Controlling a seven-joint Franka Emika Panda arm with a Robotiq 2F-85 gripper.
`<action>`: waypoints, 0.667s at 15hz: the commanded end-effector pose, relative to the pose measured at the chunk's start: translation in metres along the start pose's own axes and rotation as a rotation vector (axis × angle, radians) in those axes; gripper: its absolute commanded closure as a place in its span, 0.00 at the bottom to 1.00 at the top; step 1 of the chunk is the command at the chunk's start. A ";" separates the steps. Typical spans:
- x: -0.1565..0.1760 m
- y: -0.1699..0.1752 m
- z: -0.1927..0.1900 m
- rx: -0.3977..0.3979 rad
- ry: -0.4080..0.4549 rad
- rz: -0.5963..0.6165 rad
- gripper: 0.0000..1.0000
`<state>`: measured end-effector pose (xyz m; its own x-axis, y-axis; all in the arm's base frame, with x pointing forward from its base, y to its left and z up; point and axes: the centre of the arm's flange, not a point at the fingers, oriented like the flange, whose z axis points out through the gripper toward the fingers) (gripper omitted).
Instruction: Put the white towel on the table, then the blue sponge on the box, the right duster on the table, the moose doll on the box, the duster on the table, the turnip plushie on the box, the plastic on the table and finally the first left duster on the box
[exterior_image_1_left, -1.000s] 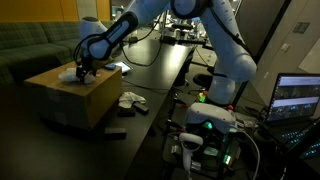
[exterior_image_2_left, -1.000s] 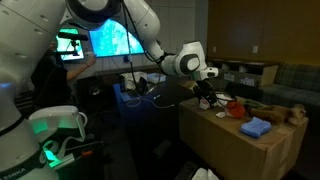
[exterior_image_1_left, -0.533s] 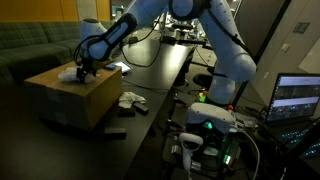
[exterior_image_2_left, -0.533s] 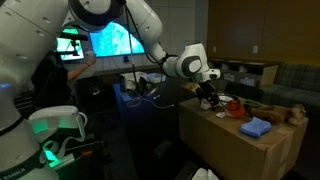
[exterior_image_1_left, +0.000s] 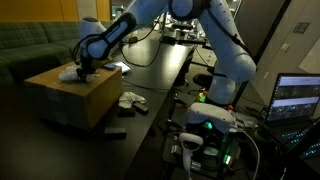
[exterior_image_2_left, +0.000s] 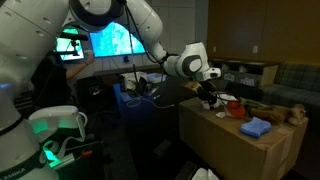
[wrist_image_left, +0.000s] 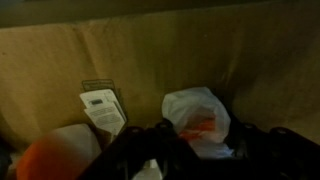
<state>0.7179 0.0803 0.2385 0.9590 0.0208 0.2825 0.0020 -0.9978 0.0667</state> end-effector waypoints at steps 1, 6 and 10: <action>0.004 -0.003 -0.007 0.030 0.011 -0.030 0.82; -0.003 -0.008 -0.027 0.061 -0.006 -0.077 0.95; -0.011 -0.006 -0.047 0.089 -0.020 -0.113 0.89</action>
<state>0.7117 0.0950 0.2552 0.9564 0.1034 0.2732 0.0961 -0.9946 0.0401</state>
